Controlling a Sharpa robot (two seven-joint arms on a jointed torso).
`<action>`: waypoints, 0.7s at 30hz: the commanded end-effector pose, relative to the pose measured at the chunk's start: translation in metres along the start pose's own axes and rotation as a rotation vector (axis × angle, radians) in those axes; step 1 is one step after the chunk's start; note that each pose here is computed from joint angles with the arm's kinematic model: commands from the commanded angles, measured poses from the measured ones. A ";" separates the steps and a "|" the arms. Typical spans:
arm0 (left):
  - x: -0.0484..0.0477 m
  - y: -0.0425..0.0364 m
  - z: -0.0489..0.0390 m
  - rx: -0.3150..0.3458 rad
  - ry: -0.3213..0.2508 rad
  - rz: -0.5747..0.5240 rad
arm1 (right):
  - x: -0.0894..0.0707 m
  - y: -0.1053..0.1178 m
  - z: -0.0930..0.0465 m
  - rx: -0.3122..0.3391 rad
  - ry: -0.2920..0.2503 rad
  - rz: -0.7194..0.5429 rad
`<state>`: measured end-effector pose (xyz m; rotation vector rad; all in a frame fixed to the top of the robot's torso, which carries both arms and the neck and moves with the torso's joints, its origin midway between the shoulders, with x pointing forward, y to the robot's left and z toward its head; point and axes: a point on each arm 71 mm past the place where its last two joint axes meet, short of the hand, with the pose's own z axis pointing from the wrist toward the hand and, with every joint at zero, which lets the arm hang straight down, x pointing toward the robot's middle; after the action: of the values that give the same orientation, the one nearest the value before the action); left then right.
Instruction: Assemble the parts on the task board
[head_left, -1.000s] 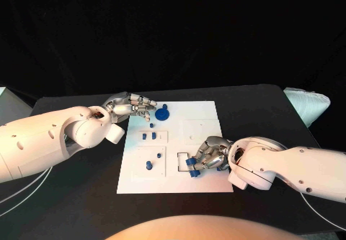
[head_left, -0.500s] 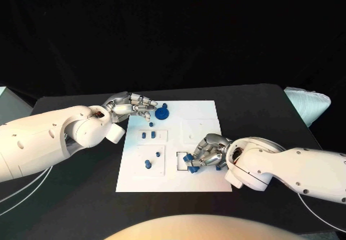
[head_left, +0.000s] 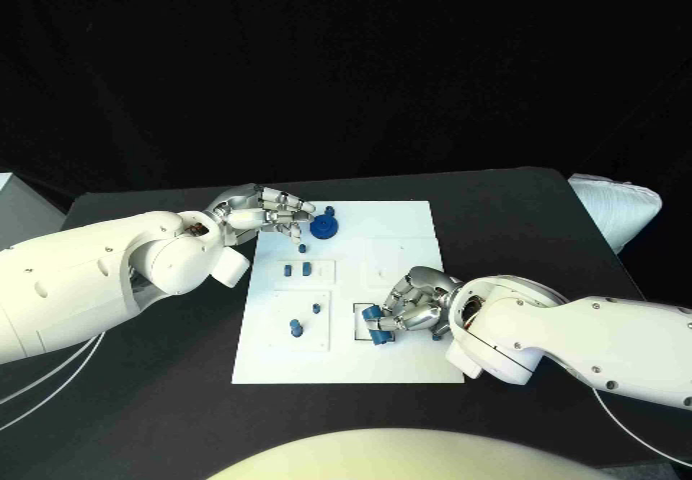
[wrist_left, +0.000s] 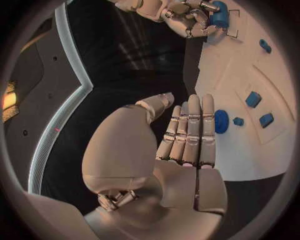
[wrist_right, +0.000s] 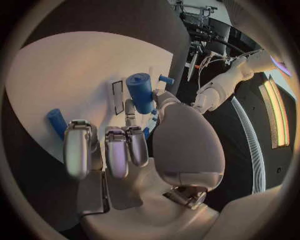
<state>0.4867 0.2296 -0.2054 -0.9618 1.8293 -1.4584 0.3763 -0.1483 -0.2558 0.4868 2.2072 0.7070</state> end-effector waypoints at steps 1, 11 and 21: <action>0.0026 -0.0007 0.0003 0.002 0.023 0.000 | 0.001 0.002 -0.001 -0.014 -0.007 0.011; 0.0023 -0.0005 0.0002 0.000 0.023 0.000 | -0.002 -0.001 0.005 -0.001 -0.014 -0.021; 0.0024 -0.0004 0.0005 0.000 0.023 0.000 | -0.001 0.000 0.008 0.002 -0.001 -0.058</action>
<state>0.4867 0.2299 -0.2058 -0.9616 1.8354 -1.4553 0.3844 -0.1479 -0.2591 0.4717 2.1957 0.6803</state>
